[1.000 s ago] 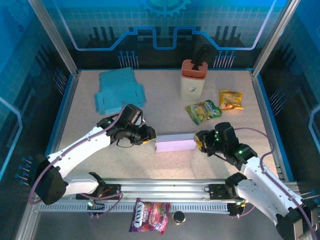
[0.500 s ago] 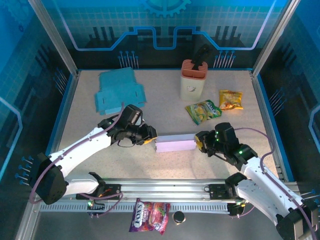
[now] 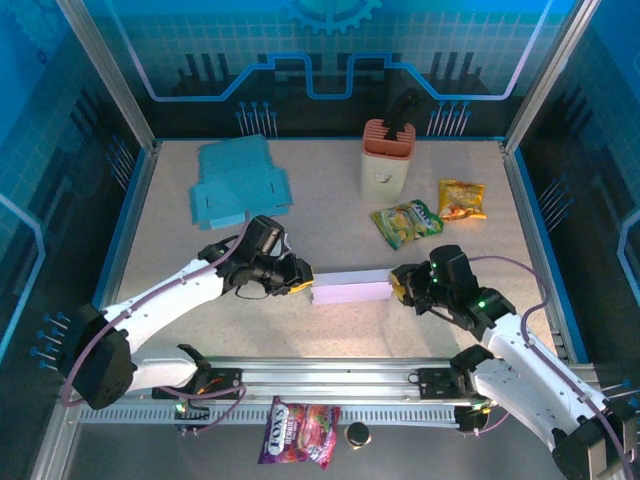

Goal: Fold the paper box

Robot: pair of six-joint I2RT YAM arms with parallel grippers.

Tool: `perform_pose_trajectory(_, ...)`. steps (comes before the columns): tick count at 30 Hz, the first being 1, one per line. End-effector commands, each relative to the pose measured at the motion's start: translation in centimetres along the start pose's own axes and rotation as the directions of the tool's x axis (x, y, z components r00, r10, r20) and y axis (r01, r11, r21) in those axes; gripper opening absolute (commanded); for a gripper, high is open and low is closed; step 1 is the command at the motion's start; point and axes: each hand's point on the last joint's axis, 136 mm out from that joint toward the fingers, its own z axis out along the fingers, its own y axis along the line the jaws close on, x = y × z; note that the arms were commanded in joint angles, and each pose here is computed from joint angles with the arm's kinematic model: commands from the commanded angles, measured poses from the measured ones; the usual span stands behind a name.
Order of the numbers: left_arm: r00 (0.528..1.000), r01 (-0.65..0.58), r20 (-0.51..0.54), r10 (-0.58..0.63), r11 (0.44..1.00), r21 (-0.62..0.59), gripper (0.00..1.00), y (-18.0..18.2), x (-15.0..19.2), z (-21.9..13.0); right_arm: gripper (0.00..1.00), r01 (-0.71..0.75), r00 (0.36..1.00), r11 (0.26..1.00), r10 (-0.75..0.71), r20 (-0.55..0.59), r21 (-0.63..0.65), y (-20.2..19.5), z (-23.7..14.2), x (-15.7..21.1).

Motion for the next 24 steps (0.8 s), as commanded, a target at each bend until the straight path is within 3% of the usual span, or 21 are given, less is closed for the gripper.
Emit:
perform_pose_trajectory(1,0.999,0.007,-0.047,-0.013,0.991,-0.132,0.24,4.5,1.3,1.2,0.30,-0.083,0.996,0.950,0.068,0.060,0.300,-7.4,-0.1,-1.1)
perform_pose_trajectory(6,0.997,-0.048,-0.074,0.033,0.977,-0.208,0.22,6.4,1.9,1.6,0.30,-0.099,0.995,0.905,0.078,0.068,0.413,-9.1,-1.0,-1.0)
perform_pose_trajectory(13,0.995,-0.079,-0.080,0.062,0.969,-0.233,0.20,6.8,2.0,2.0,0.35,-0.090,0.995,0.886,0.063,0.073,0.456,-9.0,-1.7,-1.0)
perform_pose_trajectory(24,0.990,-0.139,-0.041,0.134,0.968,-0.208,0.18,5.6,1.6,1.6,0.50,0.249,0.968,0.942,-0.244,-0.050,0.224,1.0,-3.5,0.4)
